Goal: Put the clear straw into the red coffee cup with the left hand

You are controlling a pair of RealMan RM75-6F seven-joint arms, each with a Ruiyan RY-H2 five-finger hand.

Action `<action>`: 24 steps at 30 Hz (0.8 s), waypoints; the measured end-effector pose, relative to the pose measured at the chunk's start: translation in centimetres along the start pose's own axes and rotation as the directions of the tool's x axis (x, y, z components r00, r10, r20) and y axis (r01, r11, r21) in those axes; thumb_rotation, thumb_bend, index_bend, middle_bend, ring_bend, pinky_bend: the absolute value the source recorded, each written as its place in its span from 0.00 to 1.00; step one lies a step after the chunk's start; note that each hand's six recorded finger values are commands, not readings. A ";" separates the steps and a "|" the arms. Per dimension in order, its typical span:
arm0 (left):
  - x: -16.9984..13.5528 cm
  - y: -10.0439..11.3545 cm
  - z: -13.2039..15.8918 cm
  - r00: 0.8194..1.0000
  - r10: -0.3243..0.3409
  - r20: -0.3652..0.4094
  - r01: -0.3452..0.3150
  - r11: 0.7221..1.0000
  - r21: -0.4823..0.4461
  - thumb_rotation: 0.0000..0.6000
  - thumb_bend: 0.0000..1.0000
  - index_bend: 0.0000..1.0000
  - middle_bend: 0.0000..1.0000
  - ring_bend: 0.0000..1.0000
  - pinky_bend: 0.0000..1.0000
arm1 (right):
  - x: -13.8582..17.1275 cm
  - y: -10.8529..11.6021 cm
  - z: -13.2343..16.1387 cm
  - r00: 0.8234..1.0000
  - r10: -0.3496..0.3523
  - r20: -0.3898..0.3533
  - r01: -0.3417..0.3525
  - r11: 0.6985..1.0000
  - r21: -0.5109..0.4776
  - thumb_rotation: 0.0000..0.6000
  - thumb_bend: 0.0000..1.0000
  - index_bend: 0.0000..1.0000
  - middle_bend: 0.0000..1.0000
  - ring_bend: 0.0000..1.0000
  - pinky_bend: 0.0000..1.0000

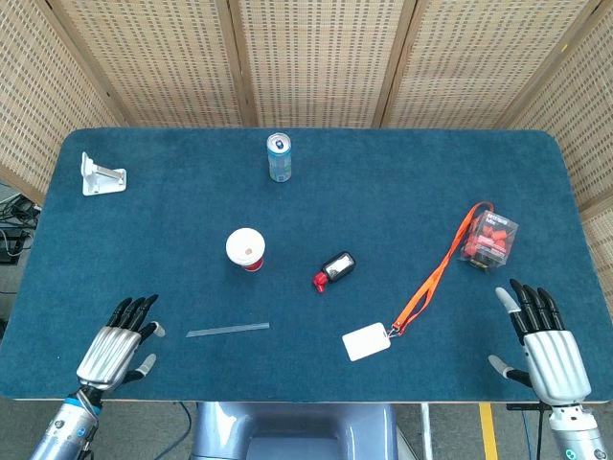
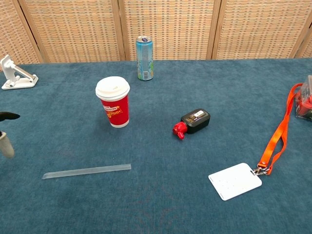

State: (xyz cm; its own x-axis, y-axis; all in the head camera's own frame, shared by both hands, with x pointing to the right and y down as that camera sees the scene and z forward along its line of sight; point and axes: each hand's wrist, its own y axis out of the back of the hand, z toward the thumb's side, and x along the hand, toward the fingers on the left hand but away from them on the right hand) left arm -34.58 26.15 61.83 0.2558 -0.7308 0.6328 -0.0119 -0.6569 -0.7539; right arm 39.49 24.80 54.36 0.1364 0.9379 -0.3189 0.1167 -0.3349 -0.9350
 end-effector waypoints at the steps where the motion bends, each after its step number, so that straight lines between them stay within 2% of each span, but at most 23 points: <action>1: 0.3 -0.2 0.2 1.000 -0.010 0.001 0.010 1.000 0.001 1.00 0.38 0.40 0.00 0.00 0.02 | 0.0 0.0 0.0 1.000 0.000 0.001 0.000 1.000 0.000 1.00 0.06 0.12 0.00 0.00 0.00; 7: 1.9 -1.1 1.2 0.999 -0.046 0.006 0.046 0.999 -0.021 1.00 0.38 0.42 0.00 0.00 0.02 | 0.0 0.1 -0.1 1.000 -0.002 0.002 0.002 1.000 -0.003 1.00 0.06 0.13 0.00 0.00 0.00; 15: 3.3 -1.1 2.2 0.999 -0.037 -0.010 0.037 0.999 -0.023 1.00 0.38 0.45 0.00 0.00 0.01 | 0.1 0.3 -0.1 1.000 -0.008 0.001 0.008 1.000 -0.007 1.00 0.06 0.13 0.00 0.00 0.00; 24: 5.1 -1.3 2.4 0.995 -0.051 -0.082 0.050 0.999 -0.014 1.00 0.38 0.45 0.00 0.00 0.01 | 0.1 0.4 -0.1 1.000 -0.010 0.001 0.010 1.000 -0.012 1.00 0.06 0.13 0.00 0.00 0.00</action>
State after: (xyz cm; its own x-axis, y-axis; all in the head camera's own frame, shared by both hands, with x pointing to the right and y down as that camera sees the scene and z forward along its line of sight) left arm -30.93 23.74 65.59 0.1755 -0.7091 0.6829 -0.0128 -0.6953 -0.7186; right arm 39.68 24.71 53.99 0.1346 0.9413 -0.3096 0.1301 -0.3265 -0.9362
